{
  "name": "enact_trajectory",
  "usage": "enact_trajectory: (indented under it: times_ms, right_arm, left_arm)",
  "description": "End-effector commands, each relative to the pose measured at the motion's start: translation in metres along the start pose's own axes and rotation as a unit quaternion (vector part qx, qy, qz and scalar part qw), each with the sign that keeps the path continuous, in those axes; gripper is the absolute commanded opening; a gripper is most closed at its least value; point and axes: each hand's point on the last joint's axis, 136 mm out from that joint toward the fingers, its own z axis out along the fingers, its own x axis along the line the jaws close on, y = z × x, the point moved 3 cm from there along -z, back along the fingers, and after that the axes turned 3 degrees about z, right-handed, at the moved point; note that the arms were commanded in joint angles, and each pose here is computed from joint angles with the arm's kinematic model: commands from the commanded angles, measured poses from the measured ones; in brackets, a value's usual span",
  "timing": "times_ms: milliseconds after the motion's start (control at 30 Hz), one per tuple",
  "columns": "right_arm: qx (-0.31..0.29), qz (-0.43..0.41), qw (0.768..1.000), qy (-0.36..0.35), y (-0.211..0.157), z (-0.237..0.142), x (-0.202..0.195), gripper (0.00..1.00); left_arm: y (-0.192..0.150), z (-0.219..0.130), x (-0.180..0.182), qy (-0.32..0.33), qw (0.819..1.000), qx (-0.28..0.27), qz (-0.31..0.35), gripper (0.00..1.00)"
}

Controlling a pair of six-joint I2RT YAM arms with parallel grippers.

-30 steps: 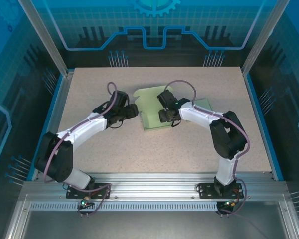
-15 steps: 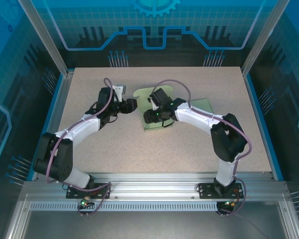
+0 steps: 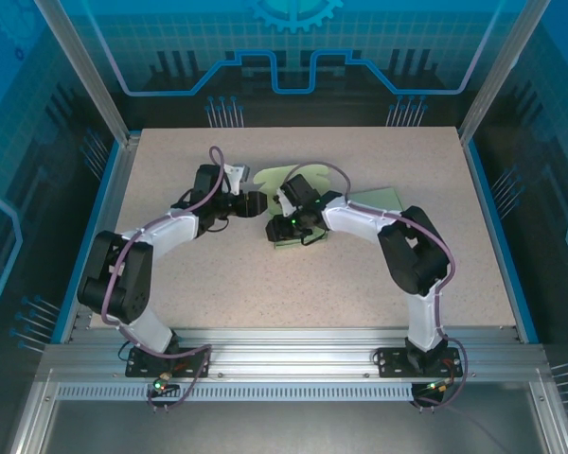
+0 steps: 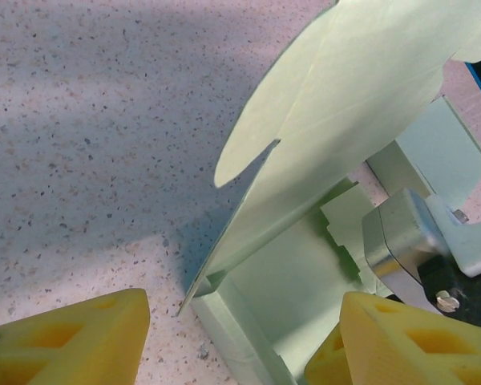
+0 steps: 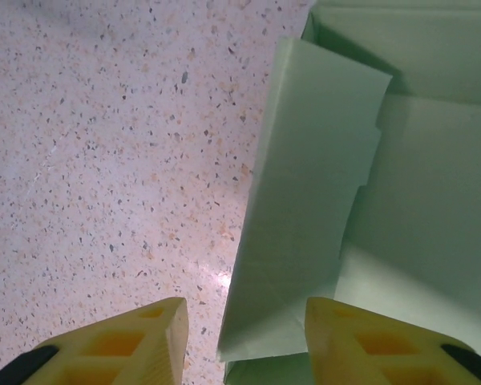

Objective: Fold the paper box

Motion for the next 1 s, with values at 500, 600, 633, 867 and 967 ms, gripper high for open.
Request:
enact_trajectory:
  times_ms: [500, 600, 633, 867, 967]
  right_arm:
    - [0.013, 0.029, 0.999, 0.037, -0.002, 0.017, -0.015, 0.35]
    - [0.016, 0.038, 0.998, 0.041, -0.003, 0.020, -0.019, 0.31]
    - [0.017, 0.041, 0.998, 0.044, -0.004, 0.021, -0.021, 0.29]
    - [0.025, 0.085, 0.991, 0.099, -0.005, 0.033, -0.032, 0.25]
    - [0.024, 0.101, 0.985, 0.135, -0.005, 0.036, -0.034, 0.25]
  left_arm:
    - [0.002, 0.009, -0.001, -0.012, 1.000, 0.015, -0.001, 0.65]
    - [0.001, 0.010, 0.000, -0.011, 1.000, 0.017, -0.003, 0.65]
    - [0.001, 0.010, 0.000, -0.012, 1.000, 0.017, -0.004, 0.65]
    - [0.001, 0.010, 0.000, -0.011, 1.000, 0.019, -0.006, 0.65]
    - [-0.001, 0.010, 0.001, -0.009, 1.000, 0.021, -0.011, 0.65]
